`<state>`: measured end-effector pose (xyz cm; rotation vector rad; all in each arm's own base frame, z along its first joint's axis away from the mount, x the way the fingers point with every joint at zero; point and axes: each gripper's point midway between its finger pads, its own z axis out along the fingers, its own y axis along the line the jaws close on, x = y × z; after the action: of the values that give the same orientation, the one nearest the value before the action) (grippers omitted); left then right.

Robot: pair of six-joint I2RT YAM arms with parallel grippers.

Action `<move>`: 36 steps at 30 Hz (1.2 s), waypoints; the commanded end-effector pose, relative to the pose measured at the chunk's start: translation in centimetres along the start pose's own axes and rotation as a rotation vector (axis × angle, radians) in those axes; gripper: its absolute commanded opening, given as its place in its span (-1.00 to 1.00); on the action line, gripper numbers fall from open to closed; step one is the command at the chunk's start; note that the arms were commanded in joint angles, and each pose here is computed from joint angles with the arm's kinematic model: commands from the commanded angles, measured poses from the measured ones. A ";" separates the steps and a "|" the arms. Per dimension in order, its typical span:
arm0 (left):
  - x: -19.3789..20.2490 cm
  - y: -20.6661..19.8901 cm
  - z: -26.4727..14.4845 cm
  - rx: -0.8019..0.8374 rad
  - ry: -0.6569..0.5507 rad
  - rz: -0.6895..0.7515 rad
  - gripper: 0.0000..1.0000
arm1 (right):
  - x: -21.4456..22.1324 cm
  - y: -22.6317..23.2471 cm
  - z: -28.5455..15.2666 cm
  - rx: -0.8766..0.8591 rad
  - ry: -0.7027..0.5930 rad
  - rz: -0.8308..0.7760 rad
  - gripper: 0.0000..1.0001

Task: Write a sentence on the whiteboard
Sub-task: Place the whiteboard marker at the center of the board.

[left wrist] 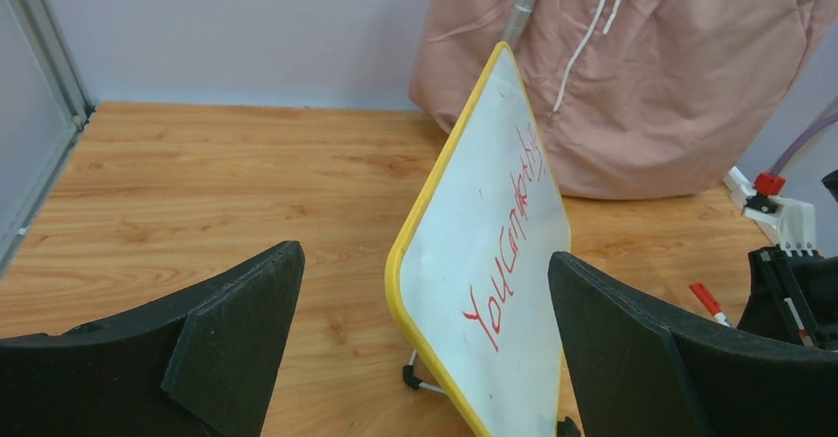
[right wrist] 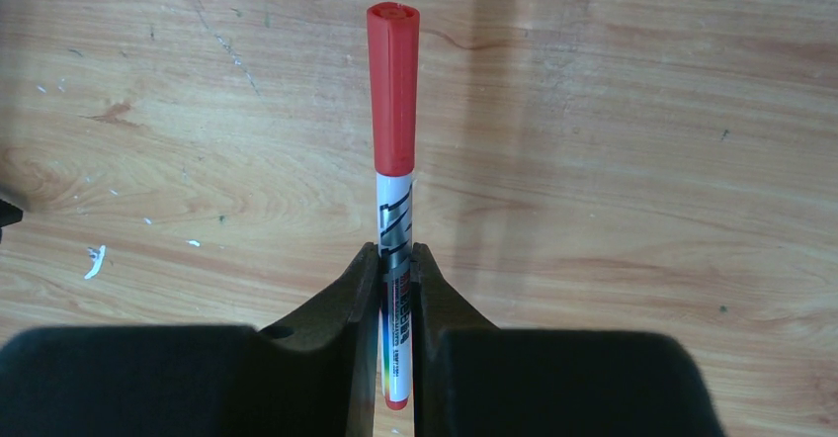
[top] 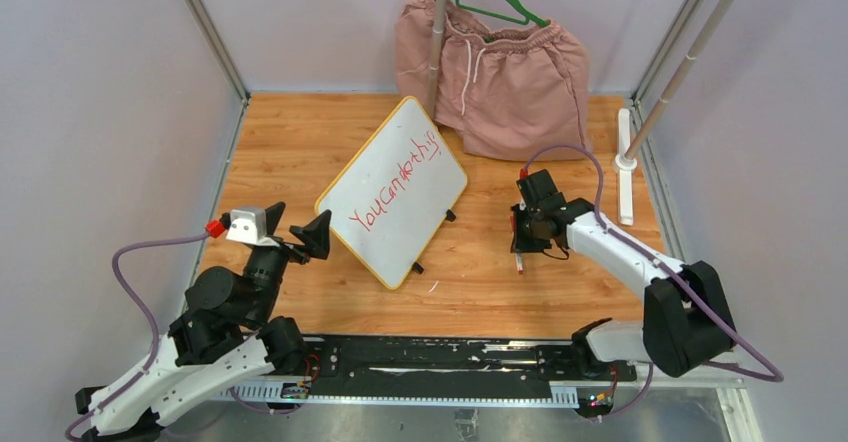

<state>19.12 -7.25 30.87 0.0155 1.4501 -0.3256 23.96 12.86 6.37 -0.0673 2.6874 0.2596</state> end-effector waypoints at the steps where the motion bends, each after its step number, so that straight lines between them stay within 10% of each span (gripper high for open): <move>1: 0.3 0.2 0.1 -0.012 -0.002 0.012 1.00 | 0.4 -0.7 1.2 0.005 0.024 0.005 -1.00; 36: 0.8 -0.1 0.2 0.004 0.007 0.044 1.00 | 3.5 -2.9 4.5 0.065 0.120 0.073 -0.48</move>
<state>19.29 -7.42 30.18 0.0476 1.4617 -0.2939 24.59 12.45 1.96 0.0042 2.7600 0.2615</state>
